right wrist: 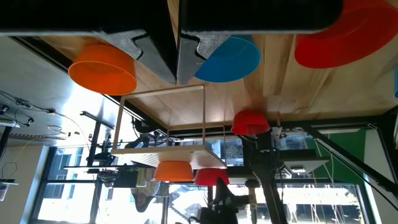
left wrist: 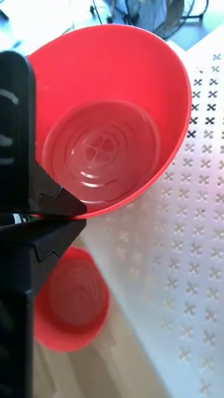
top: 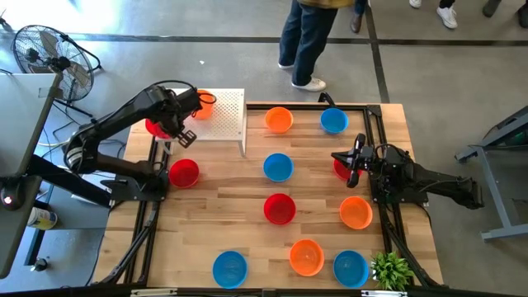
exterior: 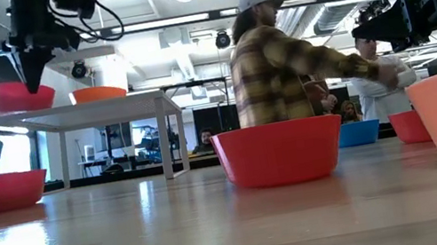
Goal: Pick & Place Mini bowls
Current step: Put the red bowl on the shelf
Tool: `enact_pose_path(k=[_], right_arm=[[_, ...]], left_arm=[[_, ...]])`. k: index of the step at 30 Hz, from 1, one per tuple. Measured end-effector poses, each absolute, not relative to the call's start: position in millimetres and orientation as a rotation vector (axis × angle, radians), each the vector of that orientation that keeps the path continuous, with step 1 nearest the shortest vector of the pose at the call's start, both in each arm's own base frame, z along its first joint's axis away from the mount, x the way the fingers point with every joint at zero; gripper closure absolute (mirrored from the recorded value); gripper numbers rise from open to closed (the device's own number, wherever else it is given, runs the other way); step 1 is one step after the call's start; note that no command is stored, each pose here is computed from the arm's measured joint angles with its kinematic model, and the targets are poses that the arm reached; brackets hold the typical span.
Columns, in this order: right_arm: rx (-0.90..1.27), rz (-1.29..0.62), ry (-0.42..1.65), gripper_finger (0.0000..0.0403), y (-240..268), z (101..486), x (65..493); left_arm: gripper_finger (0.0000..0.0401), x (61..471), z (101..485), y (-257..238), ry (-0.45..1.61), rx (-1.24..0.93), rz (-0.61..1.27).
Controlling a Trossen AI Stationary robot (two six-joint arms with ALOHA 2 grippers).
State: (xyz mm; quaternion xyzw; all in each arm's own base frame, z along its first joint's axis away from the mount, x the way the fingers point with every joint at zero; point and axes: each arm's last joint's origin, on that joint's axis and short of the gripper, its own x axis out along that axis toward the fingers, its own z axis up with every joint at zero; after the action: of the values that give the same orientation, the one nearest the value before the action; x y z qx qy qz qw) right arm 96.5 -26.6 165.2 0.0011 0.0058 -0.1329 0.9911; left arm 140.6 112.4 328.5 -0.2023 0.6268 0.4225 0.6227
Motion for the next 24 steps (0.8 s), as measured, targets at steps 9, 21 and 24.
enact_pose_path(k=[9, 21, 24], right_arm=[[0.002, -0.267, 0.011, 0.0402, -26.6, 165.2, 96.5], [0.002, -0.267, 0.011, 0.0402, -26.6, 165.2, 96.5], [0.002, -0.267, 0.011, 0.0402, -26.6, 165.1, 96.5]], left_arm=[[0.0401, 135.8, 325.2, 136.4, 1.391, -0.511, 1.016], [0.0401, 135.6, 326.8, 148.4, 1.322, -0.470, 1.018], [0.0401, 135.0, 326.4, 150.0, 1.323, -0.474, 1.021]])
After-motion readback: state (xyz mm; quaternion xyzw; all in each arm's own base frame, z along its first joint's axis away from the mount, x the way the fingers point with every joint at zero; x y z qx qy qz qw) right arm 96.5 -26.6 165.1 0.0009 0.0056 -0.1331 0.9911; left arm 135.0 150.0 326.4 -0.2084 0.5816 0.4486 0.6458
